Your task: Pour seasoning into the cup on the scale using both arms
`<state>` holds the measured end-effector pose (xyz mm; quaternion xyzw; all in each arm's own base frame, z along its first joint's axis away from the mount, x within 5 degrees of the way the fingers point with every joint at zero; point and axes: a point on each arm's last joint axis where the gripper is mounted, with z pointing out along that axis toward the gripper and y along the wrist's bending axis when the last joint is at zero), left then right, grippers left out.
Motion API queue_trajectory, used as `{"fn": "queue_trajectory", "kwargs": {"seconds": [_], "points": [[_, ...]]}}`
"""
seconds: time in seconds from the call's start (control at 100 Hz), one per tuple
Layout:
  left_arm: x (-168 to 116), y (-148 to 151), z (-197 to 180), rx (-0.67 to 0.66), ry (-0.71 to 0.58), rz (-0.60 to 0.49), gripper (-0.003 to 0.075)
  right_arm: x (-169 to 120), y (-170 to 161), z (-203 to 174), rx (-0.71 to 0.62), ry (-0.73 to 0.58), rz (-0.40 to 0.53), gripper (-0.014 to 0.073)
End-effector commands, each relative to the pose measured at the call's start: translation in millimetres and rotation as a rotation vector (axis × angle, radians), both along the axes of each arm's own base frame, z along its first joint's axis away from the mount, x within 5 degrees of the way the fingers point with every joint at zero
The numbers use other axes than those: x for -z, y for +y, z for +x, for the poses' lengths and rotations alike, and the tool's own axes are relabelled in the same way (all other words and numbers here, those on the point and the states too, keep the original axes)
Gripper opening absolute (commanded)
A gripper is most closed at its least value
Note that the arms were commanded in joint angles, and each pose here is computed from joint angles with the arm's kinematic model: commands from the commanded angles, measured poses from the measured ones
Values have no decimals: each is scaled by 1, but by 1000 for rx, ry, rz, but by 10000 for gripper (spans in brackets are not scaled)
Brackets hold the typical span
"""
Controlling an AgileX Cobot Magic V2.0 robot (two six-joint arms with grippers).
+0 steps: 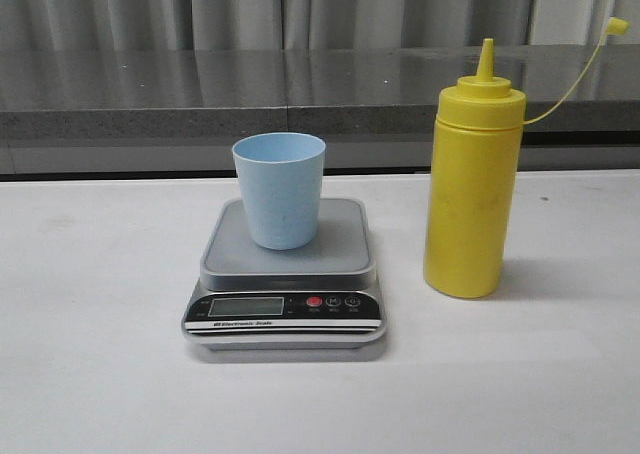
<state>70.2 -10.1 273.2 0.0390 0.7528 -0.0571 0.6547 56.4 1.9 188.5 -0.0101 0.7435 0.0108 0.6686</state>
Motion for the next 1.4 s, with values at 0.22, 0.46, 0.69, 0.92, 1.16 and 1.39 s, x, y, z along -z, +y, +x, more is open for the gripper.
{"fn": "queue_trajectory", "kwargs": {"seconds": [0.22, 0.46, 0.69, 0.92, 1.16, 1.39], "points": [[14, 2, -2, -22, -252, 30, -20, -15, -1, -2, 8, -127, -9, -68], [53, 4, -12, -25, -256, 30, -20, -15, -1, -2, 8, -127, -9, -68], [74, 7, -15, -78, -228, 40, -20, -15, -1, -2, 8, -127, -9, -68], [72, 9, -15, -124, -249, 50, -20, -15, -1, -2, 8, -127, -9, -68], [70, 9, -15, -124, -265, 49, -20, -15, -1, -2, 8, -127, -9, -68], [70, 9, -15, -124, -265, 49, -20, -15, -1, -2, 8, -127, -9, -68]]}}
